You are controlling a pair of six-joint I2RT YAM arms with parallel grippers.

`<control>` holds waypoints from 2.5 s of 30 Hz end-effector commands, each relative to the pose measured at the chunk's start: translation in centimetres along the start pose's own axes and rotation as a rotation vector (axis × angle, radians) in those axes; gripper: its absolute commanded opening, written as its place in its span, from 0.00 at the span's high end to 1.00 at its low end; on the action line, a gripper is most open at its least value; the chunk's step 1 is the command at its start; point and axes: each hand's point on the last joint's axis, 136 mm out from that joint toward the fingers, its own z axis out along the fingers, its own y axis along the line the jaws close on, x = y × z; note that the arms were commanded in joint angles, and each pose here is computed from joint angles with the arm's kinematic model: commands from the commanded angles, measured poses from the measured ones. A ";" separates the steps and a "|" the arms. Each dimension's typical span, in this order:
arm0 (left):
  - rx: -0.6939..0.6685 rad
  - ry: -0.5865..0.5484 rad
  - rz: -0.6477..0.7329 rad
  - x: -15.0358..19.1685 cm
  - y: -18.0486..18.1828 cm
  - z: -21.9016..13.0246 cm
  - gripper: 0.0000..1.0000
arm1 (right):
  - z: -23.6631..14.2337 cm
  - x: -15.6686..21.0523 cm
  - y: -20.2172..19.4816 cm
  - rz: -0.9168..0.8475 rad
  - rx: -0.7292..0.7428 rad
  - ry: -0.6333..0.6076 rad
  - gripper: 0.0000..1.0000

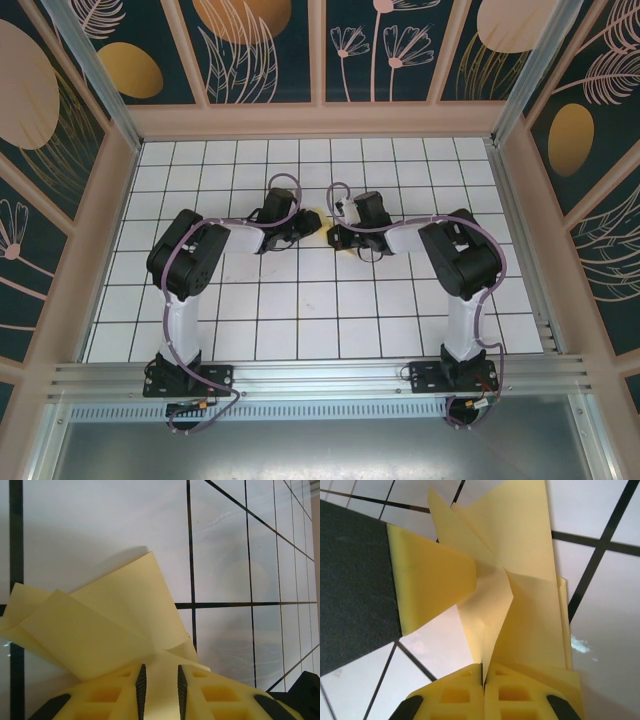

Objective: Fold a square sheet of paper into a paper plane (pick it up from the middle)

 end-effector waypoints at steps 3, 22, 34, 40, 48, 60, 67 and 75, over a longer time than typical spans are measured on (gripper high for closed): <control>0.027 -0.054 0.036 -1.7 -2.5 -2.0 0.69 | -1.5 -1.0 2.1 0.071 -0.151 -0.039 1.00; 0.055 -0.095 0.062 -0.9 -2.2 -3.7 0.62 | -1.2 -0.8 2.1 0.330 -0.310 -0.016 1.00; 0.053 -0.073 0.066 -0.1 -1.5 -3.3 0.67 | 0.0 0.7 1.6 0.392 -0.333 0.052 1.00; 0.066 -0.051 0.061 0.3 -1.4 -2.9 0.69 | 0.4 1.1 1.4 0.419 -0.335 0.068 1.00; 0.061 -0.030 0.058 1.0 -0.8 -2.5 0.71 | 1.2 1.9 0.0 0.475 -0.264 0.097 1.00; 0.064 -0.014 0.051 1.5 -0.2 -1.8 0.73 | 1.9 3.4 -2.5 0.569 -0.121 0.127 1.00; 0.093 -0.015 0.067 1.5 -0.6 -1.9 0.72 | 2.2 4.1 -3.2 0.633 -0.086 0.141 1.00; 0.087 -0.010 0.071 2.0 -0.2 -1.9 0.72 | 2.0 4.3 -4.0 0.674 -0.059 0.136 1.00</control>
